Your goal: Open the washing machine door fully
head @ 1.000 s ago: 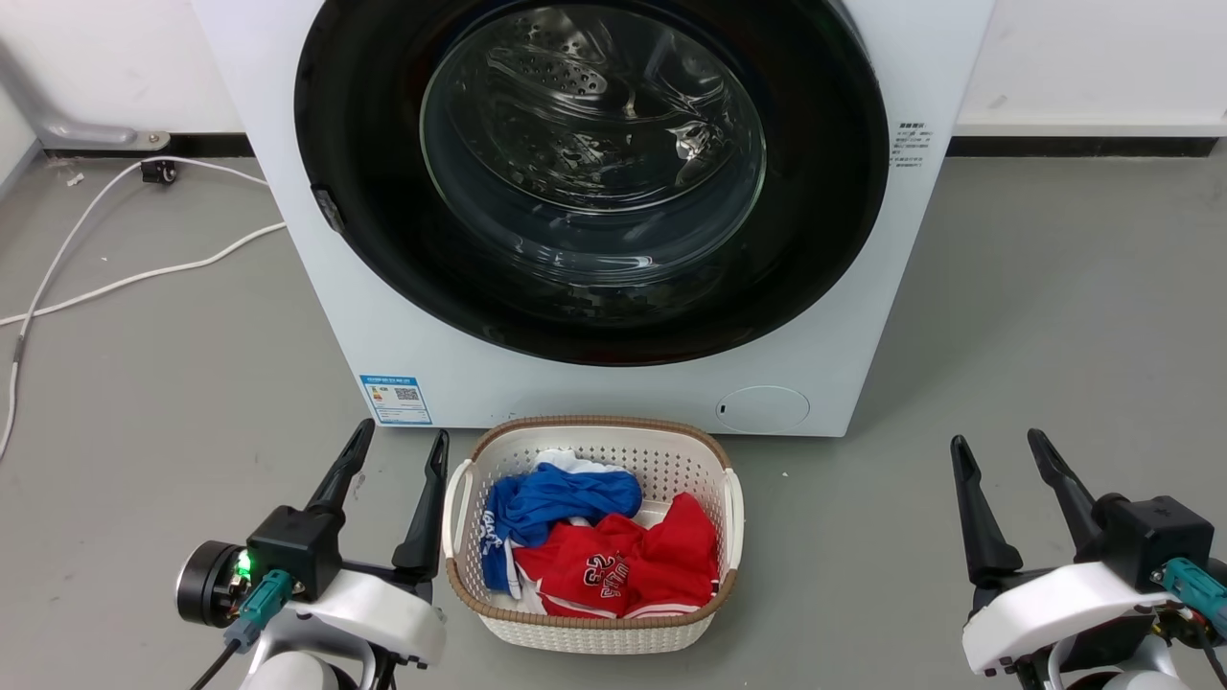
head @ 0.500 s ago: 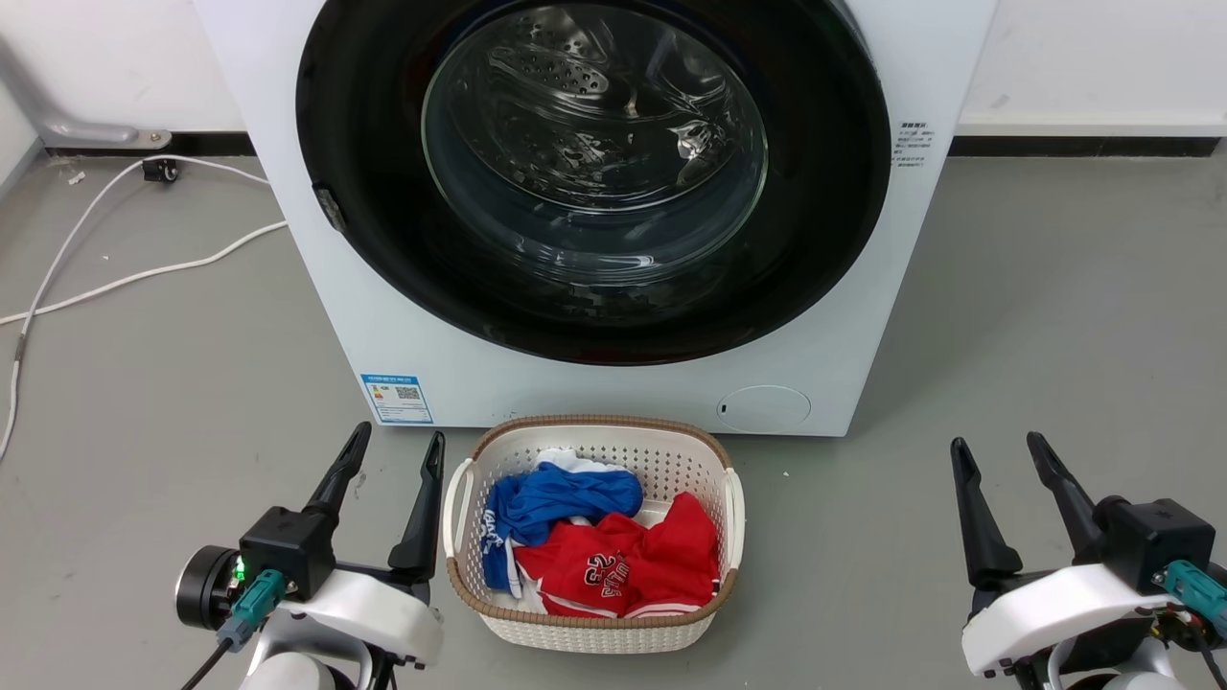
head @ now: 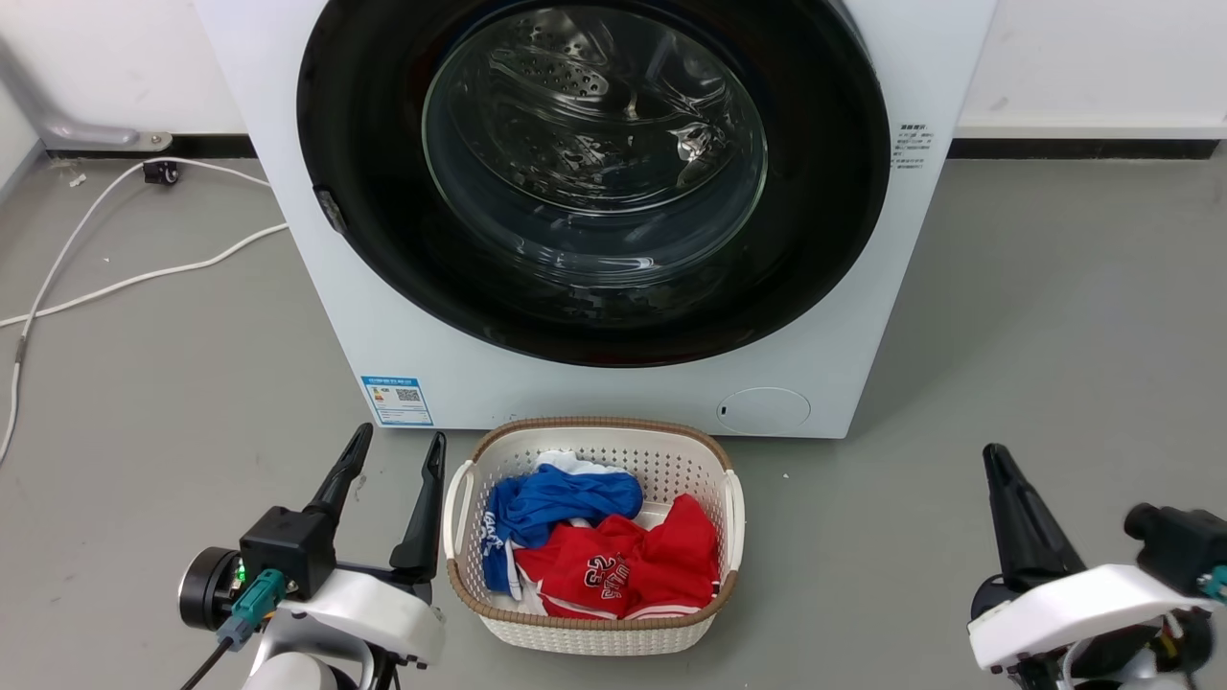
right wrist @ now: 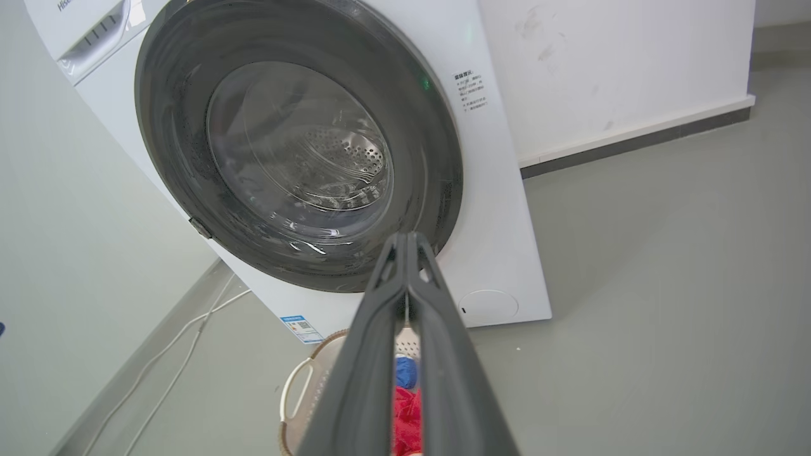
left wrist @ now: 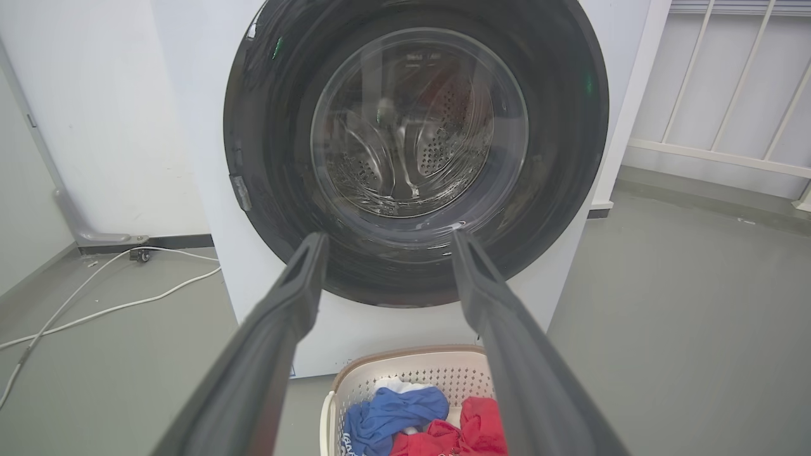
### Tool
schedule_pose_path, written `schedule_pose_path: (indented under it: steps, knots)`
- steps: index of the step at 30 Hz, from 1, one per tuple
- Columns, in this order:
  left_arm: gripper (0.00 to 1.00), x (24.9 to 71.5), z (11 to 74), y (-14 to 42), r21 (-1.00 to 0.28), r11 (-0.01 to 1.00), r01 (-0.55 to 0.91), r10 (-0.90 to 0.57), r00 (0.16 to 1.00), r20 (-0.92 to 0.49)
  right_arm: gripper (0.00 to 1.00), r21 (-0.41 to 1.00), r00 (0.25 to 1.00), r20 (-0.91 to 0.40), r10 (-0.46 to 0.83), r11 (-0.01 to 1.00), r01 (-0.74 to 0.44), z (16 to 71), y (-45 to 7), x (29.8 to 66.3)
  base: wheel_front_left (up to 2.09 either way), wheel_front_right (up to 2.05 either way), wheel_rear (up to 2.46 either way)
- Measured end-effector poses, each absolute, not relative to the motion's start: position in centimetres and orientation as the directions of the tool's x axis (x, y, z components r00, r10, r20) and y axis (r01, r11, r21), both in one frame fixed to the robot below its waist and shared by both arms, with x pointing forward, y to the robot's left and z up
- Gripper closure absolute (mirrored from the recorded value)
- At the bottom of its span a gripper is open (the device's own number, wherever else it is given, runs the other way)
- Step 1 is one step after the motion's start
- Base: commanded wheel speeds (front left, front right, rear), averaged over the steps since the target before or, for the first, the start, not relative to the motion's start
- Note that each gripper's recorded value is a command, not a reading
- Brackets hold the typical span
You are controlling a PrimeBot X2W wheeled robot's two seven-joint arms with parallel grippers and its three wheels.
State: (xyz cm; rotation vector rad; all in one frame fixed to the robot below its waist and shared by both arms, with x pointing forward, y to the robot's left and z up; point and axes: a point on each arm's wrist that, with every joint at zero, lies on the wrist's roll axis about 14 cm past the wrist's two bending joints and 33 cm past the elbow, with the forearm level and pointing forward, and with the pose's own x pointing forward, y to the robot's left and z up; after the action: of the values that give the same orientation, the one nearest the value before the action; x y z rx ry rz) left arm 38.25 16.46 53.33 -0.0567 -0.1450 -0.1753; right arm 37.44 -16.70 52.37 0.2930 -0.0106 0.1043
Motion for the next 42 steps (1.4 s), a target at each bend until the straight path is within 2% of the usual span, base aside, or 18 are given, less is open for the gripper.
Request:
schedule_pose_path:
  steps: [3,5,7,9,11,14,19,23,29,42]
  knots:
    - [0.00,38.2,53.4,16.5,-0.048,0.983,0.178,-0.169,0.974,0.151,1.00,0.519,0.994,0.029,0.104,0.848,-0.104,52.2,-16.3,37.4,0.00,0.00,0.00]
    - [0.00,38.2,53.5,16.5,-0.051,0.983,0.178,-0.168,0.974,0.153,1.00,0.664,0.994,0.030,0.106,0.741,-0.099,52.1,-16.0,37.3,0.00,0.00,0.00]
    - [0.00,38.2,53.5,16.5,-0.052,0.983,0.177,-0.167,0.974,0.154,1.00,0.811,0.995,0.045,0.093,0.578,-0.091,52.3,-16.0,37.4,0.00,0.00,0.00]
    - [0.00,38.2,53.5,16.4,-0.054,0.983,0.178,-0.168,0.974,0.154,1.00,0.899,0.995,0.057,0.076,0.430,-0.084,52.5,-16.3,37.5,0.00,0.00,0.00]
    - [0.00,38.3,53.5,16.4,-0.057,0.982,0.178,-0.168,0.974,0.154,1.00,0.955,0.996,0.073,0.042,0.284,-0.082,52.9,-17.0,37.9,0.00,0.00,0.00]
    - [0.00,38.5,53.4,16.2,-0.064,0.981,0.182,-0.170,0.974,0.152,1.00,0.987,0.996,0.082,-0.018,0.139,-0.079,53.3,-18.5,38.8,0.00,0.00,0.00]
    - [0.00,39.2,53.3,15.9,-0.071,0.980,0.187,-0.175,0.973,0.153,1.00,0.997,0.994,0.080,-0.080,-0.010,-0.081,53.5,-20.9,40.7,0.00,0.00,0.00]
    - [0.00,39.8,53.4,16.2,-0.081,0.981,0.179,-0.164,0.973,0.159,1.00,0.998,0.992,0.065,-0.112,-0.015,-0.067,53.3,-23.3,42.7,0.00,0.00,0.00]
    - [0.00,41.5,53.5,16.5,-0.088,0.982,0.169,-0.153,0.974,0.169,1.00,1.000,0.997,0.020,-0.079,-0.019,-0.022,52.6,-24.4,47.1,0.00,0.00,0.00]
    - [0.00,45.0,51.9,16.9,-0.112,0.982,0.155,-0.137,0.979,0.153,1.00,0.993,0.986,-0.080,0.146,0.094,0.067,51.7,-22.0,58.2,0.00,0.00,0.00]
